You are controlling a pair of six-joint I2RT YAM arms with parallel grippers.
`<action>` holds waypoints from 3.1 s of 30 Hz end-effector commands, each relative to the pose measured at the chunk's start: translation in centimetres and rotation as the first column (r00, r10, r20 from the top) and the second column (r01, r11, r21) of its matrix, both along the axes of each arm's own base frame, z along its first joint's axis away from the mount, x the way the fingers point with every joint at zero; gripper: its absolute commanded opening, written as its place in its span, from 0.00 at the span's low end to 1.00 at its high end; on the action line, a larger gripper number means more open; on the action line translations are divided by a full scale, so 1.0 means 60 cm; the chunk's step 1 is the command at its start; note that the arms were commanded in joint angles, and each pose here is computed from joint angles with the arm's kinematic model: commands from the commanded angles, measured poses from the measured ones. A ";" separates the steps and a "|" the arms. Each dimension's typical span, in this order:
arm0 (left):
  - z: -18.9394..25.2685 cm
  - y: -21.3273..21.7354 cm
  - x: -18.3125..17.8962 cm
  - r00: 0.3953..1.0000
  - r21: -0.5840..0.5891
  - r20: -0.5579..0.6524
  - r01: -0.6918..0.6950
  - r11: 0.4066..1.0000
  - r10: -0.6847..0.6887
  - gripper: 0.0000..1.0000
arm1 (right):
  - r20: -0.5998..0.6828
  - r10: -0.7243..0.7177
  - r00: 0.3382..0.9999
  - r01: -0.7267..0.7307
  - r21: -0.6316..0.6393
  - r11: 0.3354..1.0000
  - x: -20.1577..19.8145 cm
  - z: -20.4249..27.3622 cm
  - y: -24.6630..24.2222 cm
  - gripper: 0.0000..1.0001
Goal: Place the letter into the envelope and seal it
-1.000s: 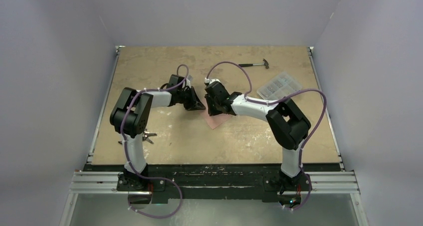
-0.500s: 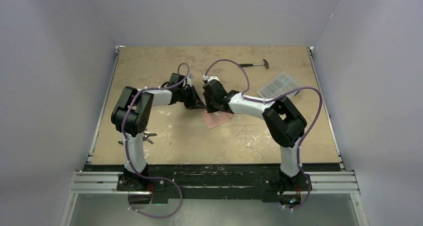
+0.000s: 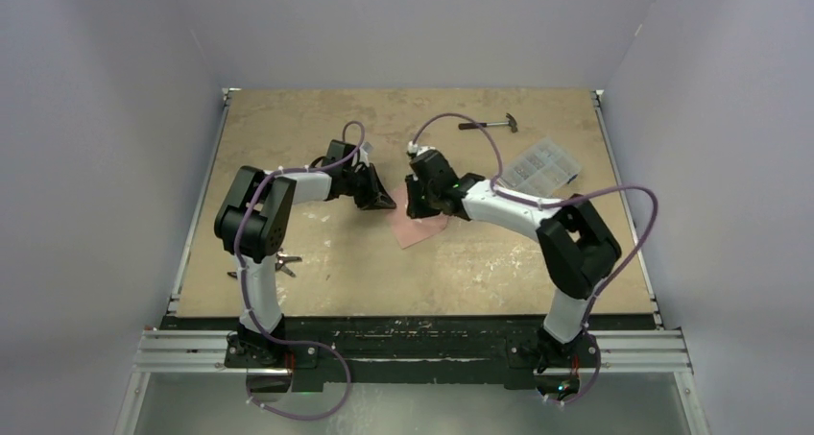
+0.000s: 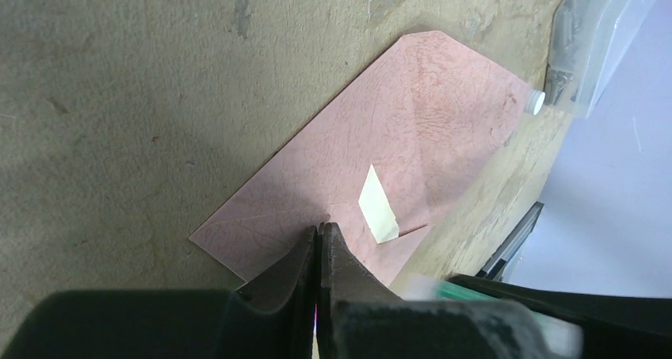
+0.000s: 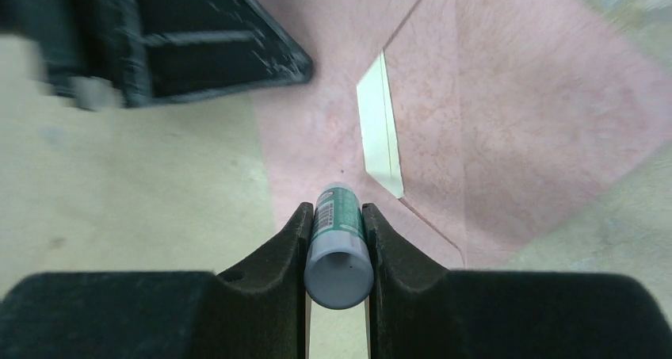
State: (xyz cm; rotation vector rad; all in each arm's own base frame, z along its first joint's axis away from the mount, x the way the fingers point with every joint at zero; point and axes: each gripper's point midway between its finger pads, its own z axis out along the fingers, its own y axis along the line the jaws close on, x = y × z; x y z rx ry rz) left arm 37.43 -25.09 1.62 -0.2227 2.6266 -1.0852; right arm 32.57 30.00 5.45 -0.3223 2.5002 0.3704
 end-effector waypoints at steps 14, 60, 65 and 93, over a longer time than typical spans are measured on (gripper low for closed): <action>0.145 -0.004 0.040 0.983 -0.026 0.183 0.012 1.000 -0.007 0.52 | -0.066 -0.324 0.944 0.293 0.623 0.725 0.016 0.154 -0.170 0.00; 0.135 0.031 0.009 0.989 0.076 0.149 -0.028 0.997 0.017 0.57 | -0.387 -0.670 0.634 0.551 0.834 0.040 0.113 0.054 -0.339 0.11; 0.135 0.032 0.009 0.989 0.081 0.149 -0.027 0.996 0.015 0.57 | -0.415 -0.685 0.598 0.570 0.822 -0.001 0.115 0.039 -0.348 0.18; 0.134 0.043 0.002 0.987 0.110 0.162 -0.037 0.993 0.019 0.51 | -0.158 -0.597 0.786 0.431 0.833 0.346 0.141 0.120 -0.305 0.40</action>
